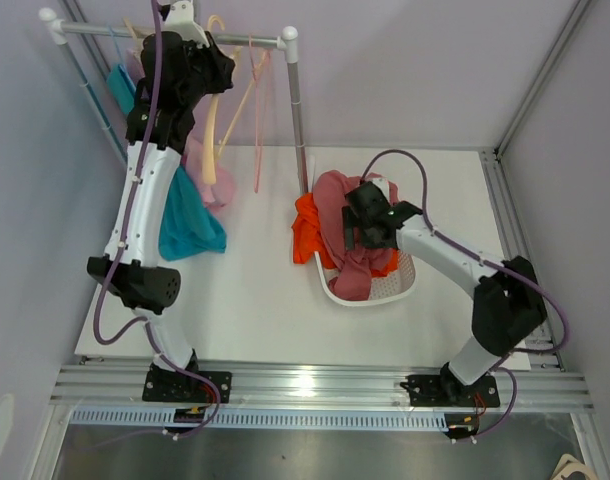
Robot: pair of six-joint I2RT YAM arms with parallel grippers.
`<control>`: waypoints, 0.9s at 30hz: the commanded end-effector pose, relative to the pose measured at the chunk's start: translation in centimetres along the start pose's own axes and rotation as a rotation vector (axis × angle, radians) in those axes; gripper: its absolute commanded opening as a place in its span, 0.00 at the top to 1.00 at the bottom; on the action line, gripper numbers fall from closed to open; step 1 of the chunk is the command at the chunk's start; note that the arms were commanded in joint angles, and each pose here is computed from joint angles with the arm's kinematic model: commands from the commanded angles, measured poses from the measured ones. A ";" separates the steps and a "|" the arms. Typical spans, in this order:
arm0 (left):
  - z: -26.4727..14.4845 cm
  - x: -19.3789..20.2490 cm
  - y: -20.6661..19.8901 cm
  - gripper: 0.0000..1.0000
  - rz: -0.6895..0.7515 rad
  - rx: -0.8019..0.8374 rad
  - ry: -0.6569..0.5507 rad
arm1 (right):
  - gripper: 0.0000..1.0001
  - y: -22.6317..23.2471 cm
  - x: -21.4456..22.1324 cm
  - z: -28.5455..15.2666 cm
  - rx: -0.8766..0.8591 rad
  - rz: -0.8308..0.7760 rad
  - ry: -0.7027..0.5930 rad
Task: Remove the t-shirt from the hanger
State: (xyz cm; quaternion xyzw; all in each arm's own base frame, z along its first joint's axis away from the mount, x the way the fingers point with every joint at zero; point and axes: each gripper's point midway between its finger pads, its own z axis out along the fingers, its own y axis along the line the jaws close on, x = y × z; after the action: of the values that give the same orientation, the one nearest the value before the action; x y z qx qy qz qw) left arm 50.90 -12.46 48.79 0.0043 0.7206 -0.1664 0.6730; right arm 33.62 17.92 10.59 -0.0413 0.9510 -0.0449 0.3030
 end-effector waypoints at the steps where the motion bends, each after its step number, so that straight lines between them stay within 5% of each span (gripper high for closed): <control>1: 0.0 -1.7 -0.6 0.99 0.020 0.035 -0.050 | 0.01 -0.5 -4.8 -5.8 -0.069 0.081 -0.174; 10: 1.3 0.5 -1.3 0.96 0.034 0.062 -0.009 | 0.00 -0.7 -8.1 -12.9 -0.204 0.115 -0.314; 12: 1.0 0.4 -1.5 0.56 0.040 0.067 -0.006 | 0.00 -0.7 -8.6 -14.3 -0.236 0.118 -0.346; 16: -0.8 -1.3 -1.6 0.21 0.041 0.052 -0.034 | 0.01 -0.8 -9.7 -15.5 -0.257 0.121 -0.386; 21: -7.5 -6.1 -1.8 0.10 0.061 0.007 -0.116 | 0.00 0.7 -10.6 -15.4 -0.303 0.111 -0.390; 27: -12.5 -8.7 2.5 0.09 0.081 -0.241 -0.191 | 0.00 3.4 -10.6 -15.6 -0.408 0.113 -0.382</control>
State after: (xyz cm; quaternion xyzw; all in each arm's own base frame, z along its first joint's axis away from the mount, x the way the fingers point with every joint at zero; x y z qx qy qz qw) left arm 44.08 -8.93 53.63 -0.0225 0.7005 -0.1098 0.7048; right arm 33.07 21.05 27.33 -0.0409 0.8811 0.1268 0.4539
